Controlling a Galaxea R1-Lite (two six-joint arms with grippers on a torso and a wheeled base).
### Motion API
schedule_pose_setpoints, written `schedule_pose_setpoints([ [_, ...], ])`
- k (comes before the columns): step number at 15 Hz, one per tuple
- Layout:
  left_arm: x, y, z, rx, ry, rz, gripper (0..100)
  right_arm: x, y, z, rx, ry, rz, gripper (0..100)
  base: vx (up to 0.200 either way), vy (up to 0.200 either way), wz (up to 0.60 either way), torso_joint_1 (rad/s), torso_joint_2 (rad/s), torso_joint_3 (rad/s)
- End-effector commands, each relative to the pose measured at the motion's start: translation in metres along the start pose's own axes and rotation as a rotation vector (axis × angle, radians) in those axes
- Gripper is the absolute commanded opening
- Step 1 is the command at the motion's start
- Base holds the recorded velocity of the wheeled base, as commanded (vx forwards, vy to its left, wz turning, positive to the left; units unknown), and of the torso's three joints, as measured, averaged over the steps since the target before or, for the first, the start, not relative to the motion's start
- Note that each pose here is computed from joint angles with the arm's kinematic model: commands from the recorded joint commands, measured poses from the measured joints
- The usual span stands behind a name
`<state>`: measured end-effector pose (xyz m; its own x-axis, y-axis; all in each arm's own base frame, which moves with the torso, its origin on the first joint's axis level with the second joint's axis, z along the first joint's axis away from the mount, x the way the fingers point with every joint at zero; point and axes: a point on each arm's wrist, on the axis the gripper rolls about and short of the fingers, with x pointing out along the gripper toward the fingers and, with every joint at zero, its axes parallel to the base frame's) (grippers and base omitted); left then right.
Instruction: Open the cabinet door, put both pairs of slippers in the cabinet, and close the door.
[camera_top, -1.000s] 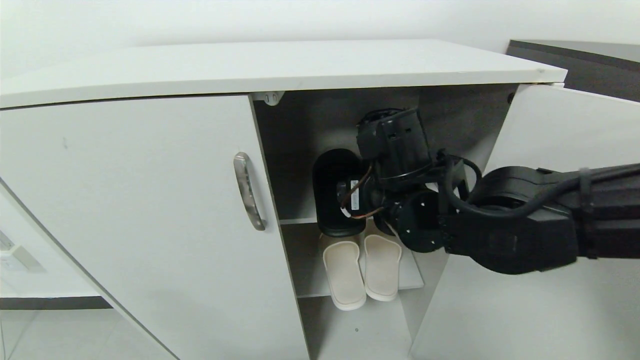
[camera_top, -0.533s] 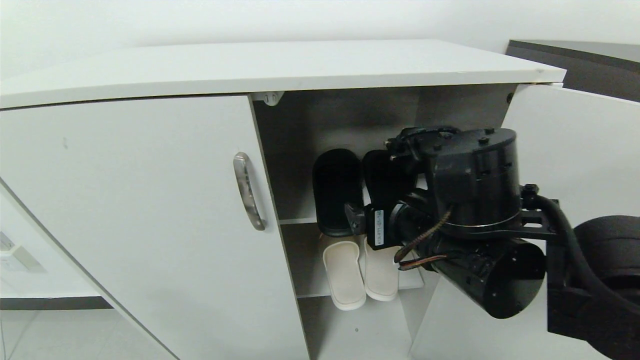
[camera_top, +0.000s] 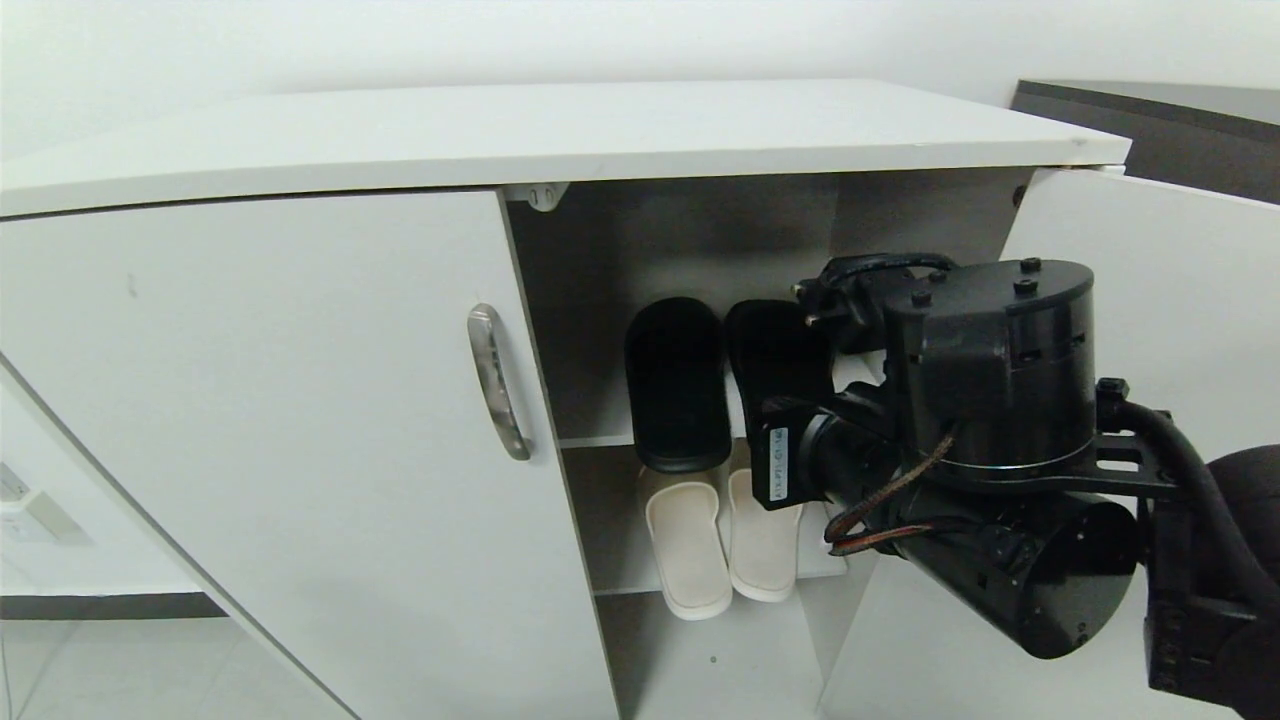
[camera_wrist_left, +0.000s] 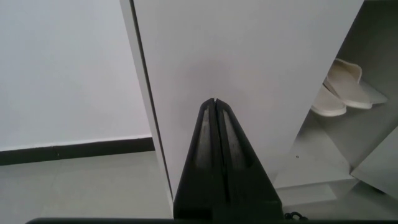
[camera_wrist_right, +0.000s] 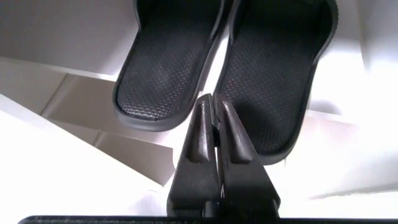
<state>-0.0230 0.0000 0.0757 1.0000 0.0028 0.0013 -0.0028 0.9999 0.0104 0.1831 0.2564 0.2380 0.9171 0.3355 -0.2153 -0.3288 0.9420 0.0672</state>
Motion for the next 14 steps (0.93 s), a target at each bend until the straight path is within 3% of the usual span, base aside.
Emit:
schedule_pose_setpoints([
  [1,0.0,0.0,0.0,0.0,0.001,0.002,0,0.0,0.001,-0.002,-0.006,0.005,0.002,0,0.0,0.0,0.0,0.0,0.0,0.0],
  [5,0.0,0.0,0.0,0.0,0.001,0.0,0,0.004,0.004,-0.005,-0.013,-0.004,0.004,0,0.0,0.0,0.0,0.0,0.0,0.0],
  [14,0.0,0.0,0.0,-0.001,0.001,-0.001,0,0.012,0.009,-0.016,-0.034,0.012,0.005,0,-0.2,0.0,0.0,0.003,0.0,0.002],
])
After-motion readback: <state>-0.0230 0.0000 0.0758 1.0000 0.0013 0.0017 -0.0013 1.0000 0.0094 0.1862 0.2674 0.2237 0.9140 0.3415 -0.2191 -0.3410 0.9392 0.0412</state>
